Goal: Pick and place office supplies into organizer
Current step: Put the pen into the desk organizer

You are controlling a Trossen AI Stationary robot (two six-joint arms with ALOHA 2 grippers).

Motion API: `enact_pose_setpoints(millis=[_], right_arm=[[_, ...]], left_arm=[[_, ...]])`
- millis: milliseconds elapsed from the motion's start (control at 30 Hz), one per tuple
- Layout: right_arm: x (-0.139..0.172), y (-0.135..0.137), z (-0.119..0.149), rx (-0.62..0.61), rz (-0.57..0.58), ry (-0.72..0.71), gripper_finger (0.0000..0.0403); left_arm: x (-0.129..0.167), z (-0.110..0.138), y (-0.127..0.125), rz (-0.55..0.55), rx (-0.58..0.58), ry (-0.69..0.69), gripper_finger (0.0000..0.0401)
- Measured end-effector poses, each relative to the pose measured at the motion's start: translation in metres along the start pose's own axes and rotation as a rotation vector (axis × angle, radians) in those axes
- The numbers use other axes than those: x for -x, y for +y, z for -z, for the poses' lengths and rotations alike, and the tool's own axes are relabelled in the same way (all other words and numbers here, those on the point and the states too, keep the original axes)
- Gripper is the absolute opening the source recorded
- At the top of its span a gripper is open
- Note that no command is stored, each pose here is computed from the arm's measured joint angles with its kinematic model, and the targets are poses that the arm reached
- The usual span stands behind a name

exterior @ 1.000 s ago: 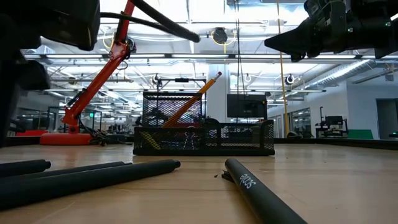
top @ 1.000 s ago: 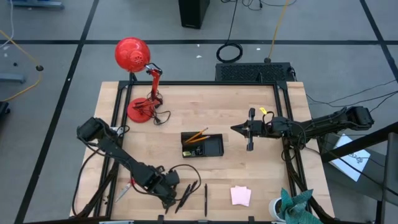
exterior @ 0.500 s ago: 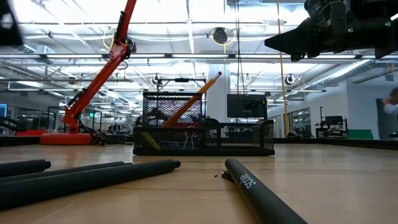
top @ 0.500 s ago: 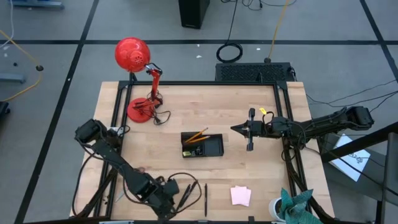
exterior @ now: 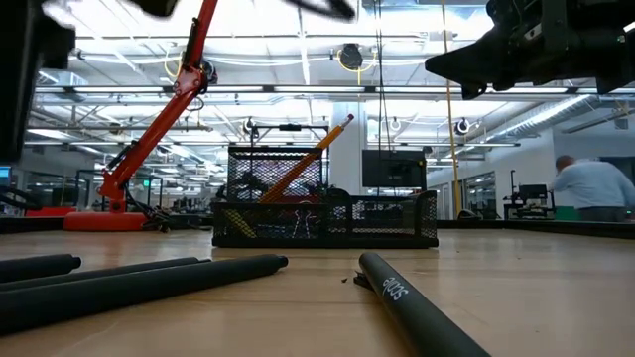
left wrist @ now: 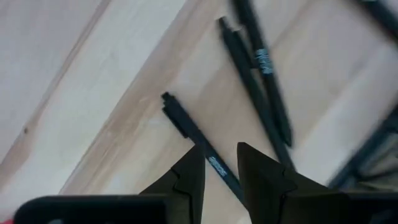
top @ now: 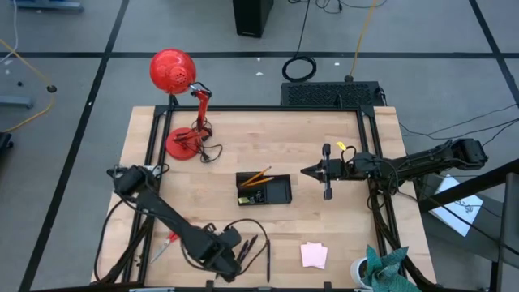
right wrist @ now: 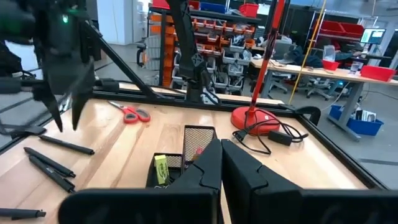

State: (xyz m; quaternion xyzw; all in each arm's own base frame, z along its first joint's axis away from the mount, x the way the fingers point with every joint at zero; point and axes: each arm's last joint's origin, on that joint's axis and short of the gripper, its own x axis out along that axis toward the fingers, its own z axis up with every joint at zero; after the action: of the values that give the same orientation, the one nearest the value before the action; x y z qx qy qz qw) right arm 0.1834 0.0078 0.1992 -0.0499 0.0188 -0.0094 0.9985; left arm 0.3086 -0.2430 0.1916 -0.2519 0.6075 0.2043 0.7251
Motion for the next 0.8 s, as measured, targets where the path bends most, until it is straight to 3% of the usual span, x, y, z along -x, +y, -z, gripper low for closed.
enact_pose_setpoints(millis=[100,233,533,800], right_arm=[[0.0,0.0,0.0,0.002,0.001,-0.004,0.0],[0.0,0.0,0.0,0.002,0.001,-0.003,0.0],[0.0,0.0,0.001,-0.004,0.0,0.011,0.0],[0.0,0.0,0.001,-0.004,0.0,0.007,0.0]], left_arm=[[-0.014,-0.002,0.004,-0.073,0.056,0.058,0.0097],[-0.025,-0.005,0.003,-0.078,0.091,0.069,0.0097],[-0.027,-0.006,0.002,-0.08,0.092,0.041,0.0097],[-0.054,-0.004,0.0,-0.135,0.067,0.051,0.0097]])
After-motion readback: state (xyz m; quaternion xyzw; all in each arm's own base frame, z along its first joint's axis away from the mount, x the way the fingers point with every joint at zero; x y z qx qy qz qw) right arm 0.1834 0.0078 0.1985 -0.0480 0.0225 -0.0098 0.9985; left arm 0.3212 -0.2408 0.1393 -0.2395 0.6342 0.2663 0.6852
